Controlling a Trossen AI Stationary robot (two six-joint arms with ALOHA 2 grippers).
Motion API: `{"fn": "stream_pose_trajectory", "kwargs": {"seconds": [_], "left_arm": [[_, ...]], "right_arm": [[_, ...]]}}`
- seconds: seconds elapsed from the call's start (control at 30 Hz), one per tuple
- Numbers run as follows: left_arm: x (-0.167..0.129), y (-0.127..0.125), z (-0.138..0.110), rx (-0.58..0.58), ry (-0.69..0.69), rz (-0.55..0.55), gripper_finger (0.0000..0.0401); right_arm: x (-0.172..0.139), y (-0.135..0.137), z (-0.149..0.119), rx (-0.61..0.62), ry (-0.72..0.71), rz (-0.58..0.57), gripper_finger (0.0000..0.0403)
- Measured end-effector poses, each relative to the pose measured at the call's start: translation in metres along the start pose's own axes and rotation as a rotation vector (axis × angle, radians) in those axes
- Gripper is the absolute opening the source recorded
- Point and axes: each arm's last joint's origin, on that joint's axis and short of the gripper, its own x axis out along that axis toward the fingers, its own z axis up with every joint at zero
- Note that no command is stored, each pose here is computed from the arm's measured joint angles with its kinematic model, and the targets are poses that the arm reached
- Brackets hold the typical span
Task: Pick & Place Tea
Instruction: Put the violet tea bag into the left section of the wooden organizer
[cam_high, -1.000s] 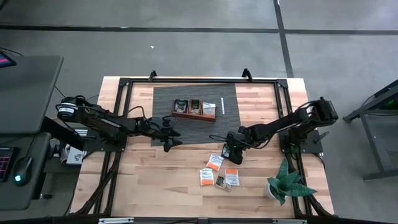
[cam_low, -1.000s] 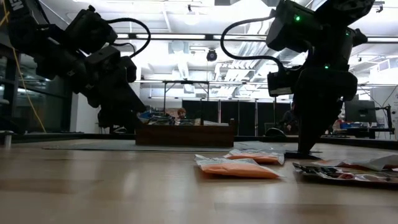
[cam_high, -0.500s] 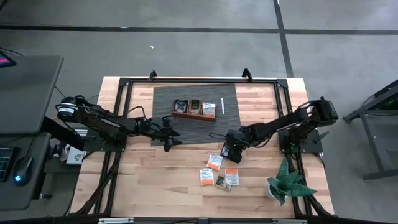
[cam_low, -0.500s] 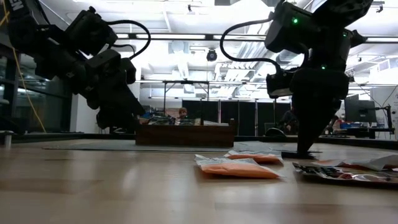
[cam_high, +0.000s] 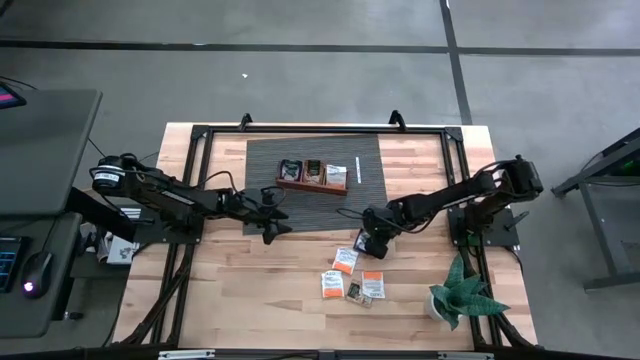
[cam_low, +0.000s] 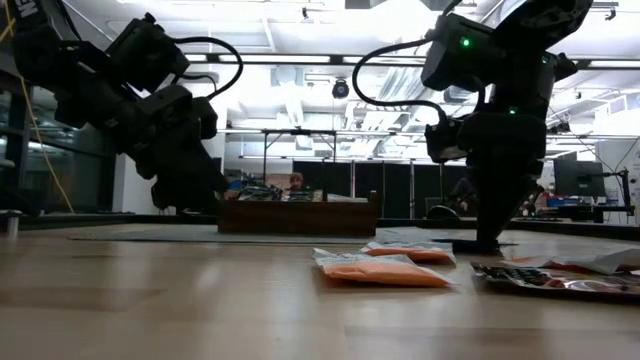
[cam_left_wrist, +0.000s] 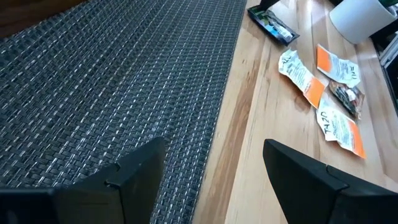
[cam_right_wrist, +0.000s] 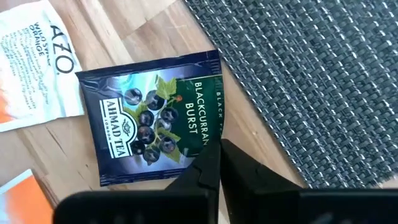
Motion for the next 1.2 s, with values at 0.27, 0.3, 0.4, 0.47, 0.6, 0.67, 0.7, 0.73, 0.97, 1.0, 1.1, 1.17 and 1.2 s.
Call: {"fn": "stream_pose_trajectory", "kwargs": {"seconds": [0.27, 0.3, 0.4, 0.47, 0.6, 0.67, 0.7, 0.73, 0.97, 1.0, 1.1, 1.17, 1.2], "left_arm": [[0.000, 0.000, 0.000, 0.000, 0.003, 0.002, 0.0271], [0.000, 0.000, 0.000, -0.001, 0.003, 0.002, 0.0271], [0.000, 0.000, 0.000, -0.001, 0.003, 0.003, 0.0271], [0.000, 0.000, 0.000, -0.001, 0.003, 0.002, 0.0271], [0.000, 0.000, 0.000, -0.001, 0.003, 0.002, 0.0271], [0.000, 0.000, 0.000, -0.001, 0.003, 0.001, 0.0271], [0.000, 0.000, 0.000, -0.003, 0.003, 0.001, 0.0271], [0.000, 0.000, 0.000, -0.003, 0.003, 0.001, 0.0271], [0.000, -0.002, 0.003, -0.002, -0.031, -0.020, 0.0271], [0.000, -0.002, 0.003, -0.002, -0.035, -0.023, 0.0271], [0.000, -0.002, 0.004, -0.002, -0.036, -0.023, 0.0271], [0.000, -0.002, 0.003, -0.002, -0.036, -0.022, 0.0271], [0.000, -0.002, 0.003, -0.002, -0.035, -0.022, 0.0271]], "right_arm": [[-0.012, 0.007, 0.009, -0.019, -0.061, -0.010, 0.0001], [-0.014, 0.008, 0.010, -0.027, -0.068, -0.014, 0.0001], [-0.021, 0.011, 0.014, -0.033, -0.094, -0.016, 0.0001], [-0.026, 0.016, 0.017, -0.050, -0.107, -0.011, 0.0000], [-0.037, 0.028, 0.026, -0.098, -0.156, -0.006, 0.0000], [-0.043, 0.034, 0.031, -0.113, -0.187, -0.007, 0.0000], [-0.046, 0.036, 0.034, -0.125, -0.194, -0.009, 0.0000], [-0.049, 0.038, 0.037, -0.138, -0.205, -0.006, 0.0000], [-0.076, 0.049, 0.061, -0.206, -0.302, -0.019, 0.0000], [-0.079, 0.050, 0.064, -0.214, -0.317, -0.022, 0.0000], [-0.090, 0.049, 0.076, -0.234, -0.355, -0.033, 0.0000], [-0.097, 0.046, 0.085, -0.249, -0.379, -0.037, 0.0000], [-0.101, 0.044, 0.089, -0.253, -0.391, -0.040, 0.0000]]}}
